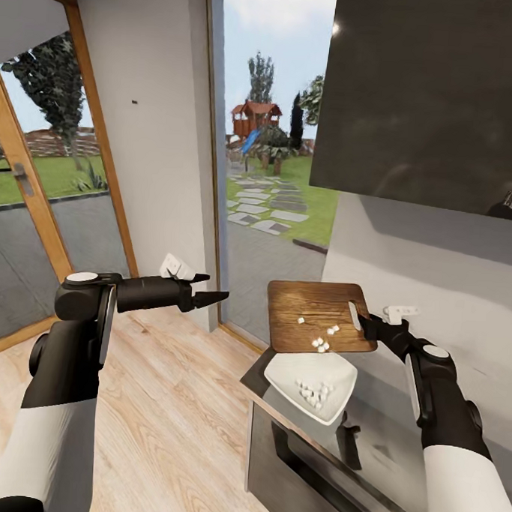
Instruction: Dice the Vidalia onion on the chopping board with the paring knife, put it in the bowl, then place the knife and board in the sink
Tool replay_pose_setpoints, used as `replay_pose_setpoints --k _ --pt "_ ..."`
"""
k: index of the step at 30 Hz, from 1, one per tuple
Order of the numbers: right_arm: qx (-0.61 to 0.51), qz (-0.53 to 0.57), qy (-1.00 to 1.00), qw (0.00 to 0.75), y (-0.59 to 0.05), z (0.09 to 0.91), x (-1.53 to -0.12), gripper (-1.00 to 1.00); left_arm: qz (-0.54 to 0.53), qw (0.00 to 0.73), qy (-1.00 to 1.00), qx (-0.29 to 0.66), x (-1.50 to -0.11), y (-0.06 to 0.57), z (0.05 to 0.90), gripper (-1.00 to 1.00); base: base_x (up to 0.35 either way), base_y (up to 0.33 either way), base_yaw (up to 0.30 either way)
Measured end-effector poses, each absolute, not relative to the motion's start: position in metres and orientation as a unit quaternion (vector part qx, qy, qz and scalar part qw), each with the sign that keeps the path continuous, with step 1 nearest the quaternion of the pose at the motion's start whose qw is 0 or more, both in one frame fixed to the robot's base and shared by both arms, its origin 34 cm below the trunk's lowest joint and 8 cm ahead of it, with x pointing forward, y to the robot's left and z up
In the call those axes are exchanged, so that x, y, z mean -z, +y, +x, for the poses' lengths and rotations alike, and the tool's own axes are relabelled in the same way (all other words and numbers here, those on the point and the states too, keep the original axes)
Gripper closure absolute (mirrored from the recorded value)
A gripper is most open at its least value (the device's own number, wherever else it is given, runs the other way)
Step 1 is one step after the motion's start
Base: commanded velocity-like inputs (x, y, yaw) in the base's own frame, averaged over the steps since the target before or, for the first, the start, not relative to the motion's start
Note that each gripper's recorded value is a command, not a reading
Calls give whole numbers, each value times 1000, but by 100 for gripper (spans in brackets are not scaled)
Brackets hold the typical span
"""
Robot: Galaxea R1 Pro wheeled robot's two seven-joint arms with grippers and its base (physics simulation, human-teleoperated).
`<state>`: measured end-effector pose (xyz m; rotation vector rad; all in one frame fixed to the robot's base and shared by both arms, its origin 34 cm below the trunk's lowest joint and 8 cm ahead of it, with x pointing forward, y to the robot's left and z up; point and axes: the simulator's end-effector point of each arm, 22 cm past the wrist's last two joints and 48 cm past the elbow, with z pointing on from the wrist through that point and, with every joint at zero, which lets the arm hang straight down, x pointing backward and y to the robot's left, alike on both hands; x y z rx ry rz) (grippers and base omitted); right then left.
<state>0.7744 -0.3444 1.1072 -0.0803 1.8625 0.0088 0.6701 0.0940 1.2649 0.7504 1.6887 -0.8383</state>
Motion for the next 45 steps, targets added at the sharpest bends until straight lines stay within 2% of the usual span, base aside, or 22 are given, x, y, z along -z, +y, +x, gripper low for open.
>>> replay_pose_setpoints --k 45 --pt "0 -58 774 630 -338 781 -1108 100 314 528 707 351 -1265 94 670 -100 0 0 0"
